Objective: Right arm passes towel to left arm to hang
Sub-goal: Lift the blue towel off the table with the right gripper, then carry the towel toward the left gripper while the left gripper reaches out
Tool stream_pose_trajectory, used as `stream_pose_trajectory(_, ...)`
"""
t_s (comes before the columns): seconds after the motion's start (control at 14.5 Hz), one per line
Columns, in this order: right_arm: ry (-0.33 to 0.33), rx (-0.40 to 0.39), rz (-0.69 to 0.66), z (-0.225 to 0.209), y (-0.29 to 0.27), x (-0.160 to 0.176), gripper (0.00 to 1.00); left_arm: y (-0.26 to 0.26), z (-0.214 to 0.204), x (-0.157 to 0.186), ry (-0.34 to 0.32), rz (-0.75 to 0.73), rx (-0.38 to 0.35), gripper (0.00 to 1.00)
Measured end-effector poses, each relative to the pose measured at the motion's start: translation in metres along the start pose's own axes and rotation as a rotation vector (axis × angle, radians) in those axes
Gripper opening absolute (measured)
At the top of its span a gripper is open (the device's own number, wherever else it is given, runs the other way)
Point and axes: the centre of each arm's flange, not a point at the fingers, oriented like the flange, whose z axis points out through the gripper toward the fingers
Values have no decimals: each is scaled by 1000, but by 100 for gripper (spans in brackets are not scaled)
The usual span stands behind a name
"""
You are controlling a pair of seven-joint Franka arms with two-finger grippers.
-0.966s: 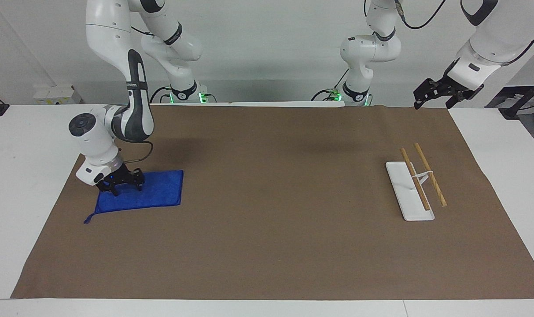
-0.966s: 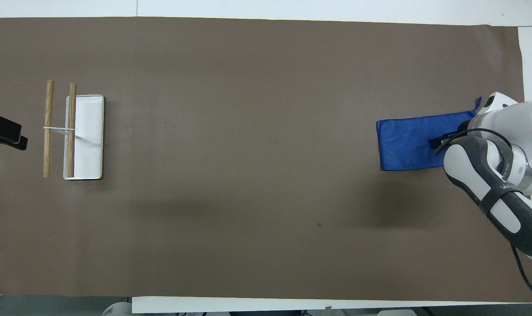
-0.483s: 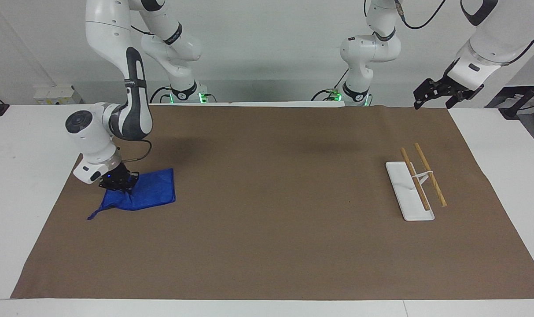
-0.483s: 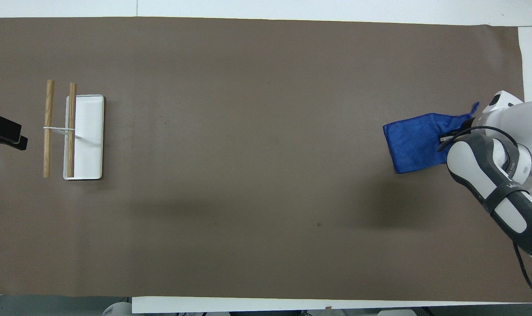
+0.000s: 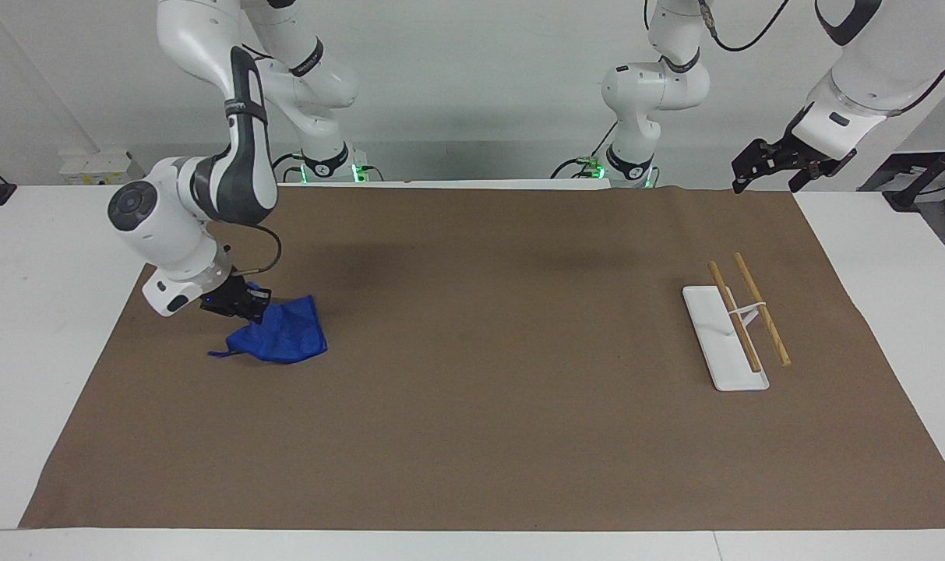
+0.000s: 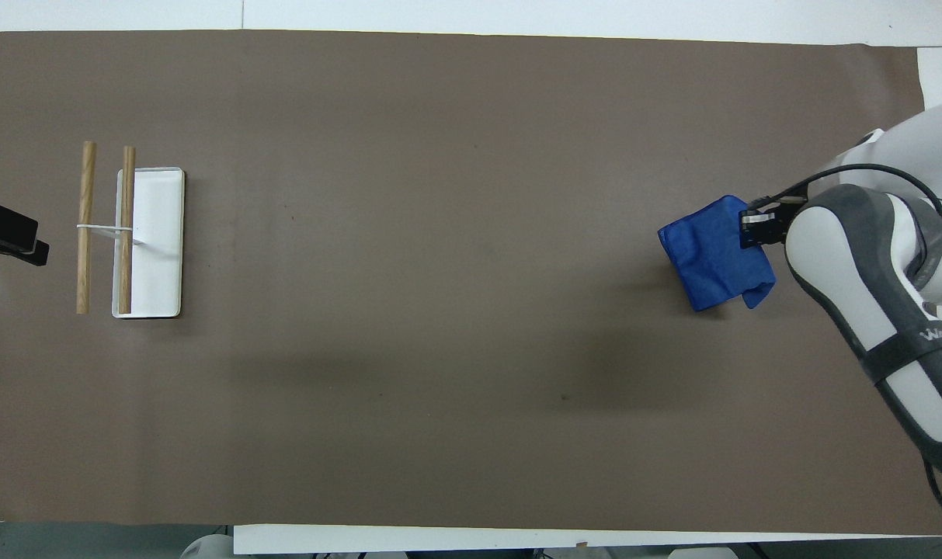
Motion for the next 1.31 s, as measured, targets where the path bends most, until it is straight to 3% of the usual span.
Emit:
stream_pose_trajectory(0.21,-13,20,209,-43,-113,-27,4,0,1,4,24,-114,-6,100)
stream_pose_trajectory(0.41,17,132,433,-73,-226,-63,4,14,16,14,53,-432,-128,100)
stream_pose_trajectory(0.55,13,258,617,-79,-279,-80,4,24,35,17,47,-691,-223,100)
stream_pose_trajectory(0.76,-61,518,875,-83,-327,-83,4,42,65,10,6,-1004,-341,100)
stream_pose_trajectory(0.97,-115,726,1048,-86,-361,-86,4,82,92,-8,-11,-1263,-396,100)
stream_pose_trajectory(1.17,-159,843,1139,-86,-388,-97,4,102,108,-10,-35,-1563,-488,100)
stream_pose_trajectory(1.31,-184,860,1157,-85,-398,-104,4,115,114,-11,-64,-1654,-517,100)
